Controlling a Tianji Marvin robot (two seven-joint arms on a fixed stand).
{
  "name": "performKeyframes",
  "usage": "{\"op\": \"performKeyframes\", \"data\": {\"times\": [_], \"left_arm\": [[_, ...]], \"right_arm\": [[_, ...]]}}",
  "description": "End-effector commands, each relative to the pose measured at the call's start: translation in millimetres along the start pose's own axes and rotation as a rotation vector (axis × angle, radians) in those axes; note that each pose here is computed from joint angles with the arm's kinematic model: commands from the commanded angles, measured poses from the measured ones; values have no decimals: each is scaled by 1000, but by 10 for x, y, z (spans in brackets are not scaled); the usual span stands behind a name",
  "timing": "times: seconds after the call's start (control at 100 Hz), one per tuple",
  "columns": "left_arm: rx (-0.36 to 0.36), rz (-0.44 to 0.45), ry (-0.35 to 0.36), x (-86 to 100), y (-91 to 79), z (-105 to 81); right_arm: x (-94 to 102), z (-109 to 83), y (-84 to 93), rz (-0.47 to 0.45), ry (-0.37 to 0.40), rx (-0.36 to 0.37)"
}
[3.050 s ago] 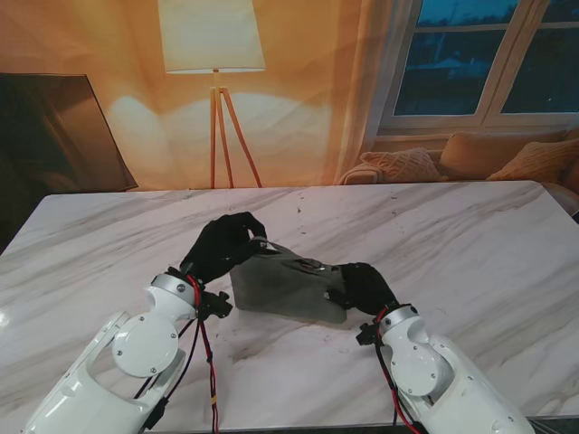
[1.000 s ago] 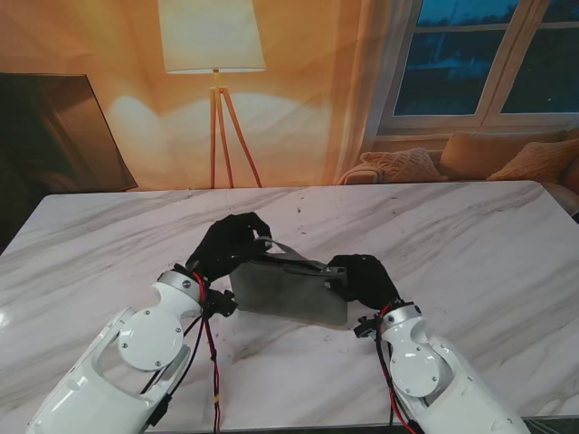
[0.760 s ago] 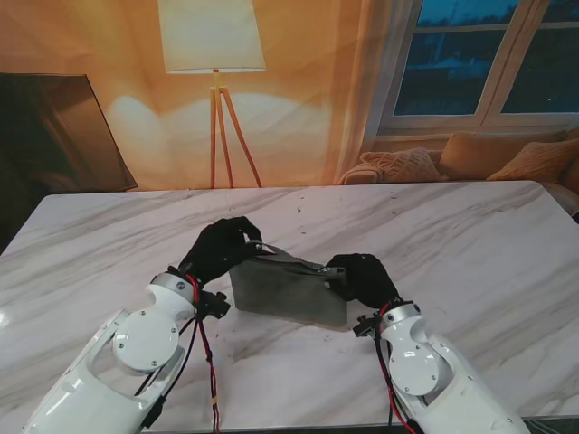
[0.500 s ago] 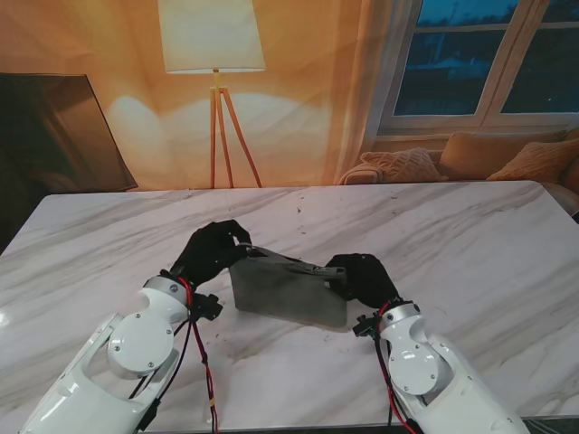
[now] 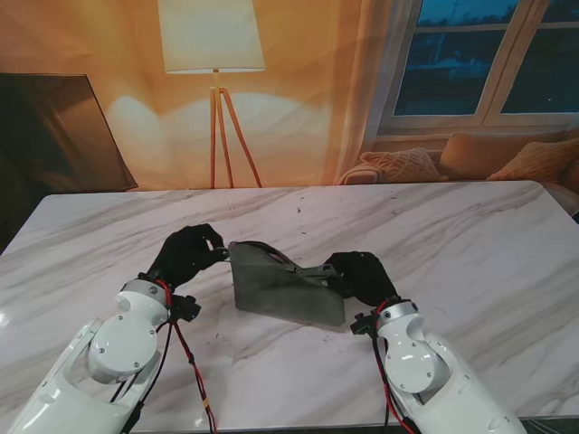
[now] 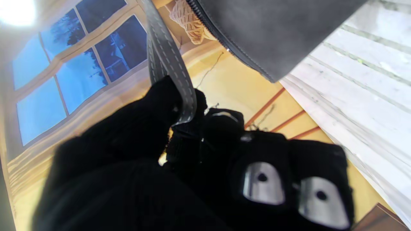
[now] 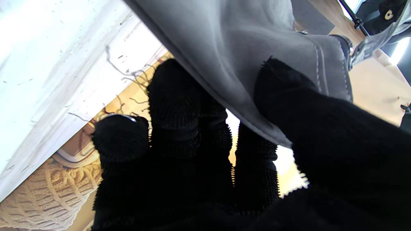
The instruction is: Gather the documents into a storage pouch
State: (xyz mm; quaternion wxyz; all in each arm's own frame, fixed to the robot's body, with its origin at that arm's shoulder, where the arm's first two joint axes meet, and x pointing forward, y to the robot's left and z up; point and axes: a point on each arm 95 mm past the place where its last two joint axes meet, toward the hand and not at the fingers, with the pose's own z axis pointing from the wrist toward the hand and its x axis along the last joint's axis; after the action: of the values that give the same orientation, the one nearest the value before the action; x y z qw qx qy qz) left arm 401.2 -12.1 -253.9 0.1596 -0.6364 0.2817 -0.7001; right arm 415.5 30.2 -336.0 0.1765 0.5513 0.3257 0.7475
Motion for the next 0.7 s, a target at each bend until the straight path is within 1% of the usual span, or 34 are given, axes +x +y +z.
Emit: {"op": "performKeyframes", "data": {"times": [0.0,0.17,0.37,0.52,0.69], "left_arm": [[25,16,-30,-87,-121,-8],[0,4,-32,-87,-109,-9],[-16,-23,10,28,-76,14],[-37,-27,50,141,-99,14],[-92,-3,86,247,-127,10]], "right_arm": [[-113,-50,0,-15,-39,18],[-91,-52,-28,-4,-35,33],[-92,-48,-33,-1,-35,31],[-107,-47,-18,33,-64,9],[-120,-50,20,104,-117,-23]]}}
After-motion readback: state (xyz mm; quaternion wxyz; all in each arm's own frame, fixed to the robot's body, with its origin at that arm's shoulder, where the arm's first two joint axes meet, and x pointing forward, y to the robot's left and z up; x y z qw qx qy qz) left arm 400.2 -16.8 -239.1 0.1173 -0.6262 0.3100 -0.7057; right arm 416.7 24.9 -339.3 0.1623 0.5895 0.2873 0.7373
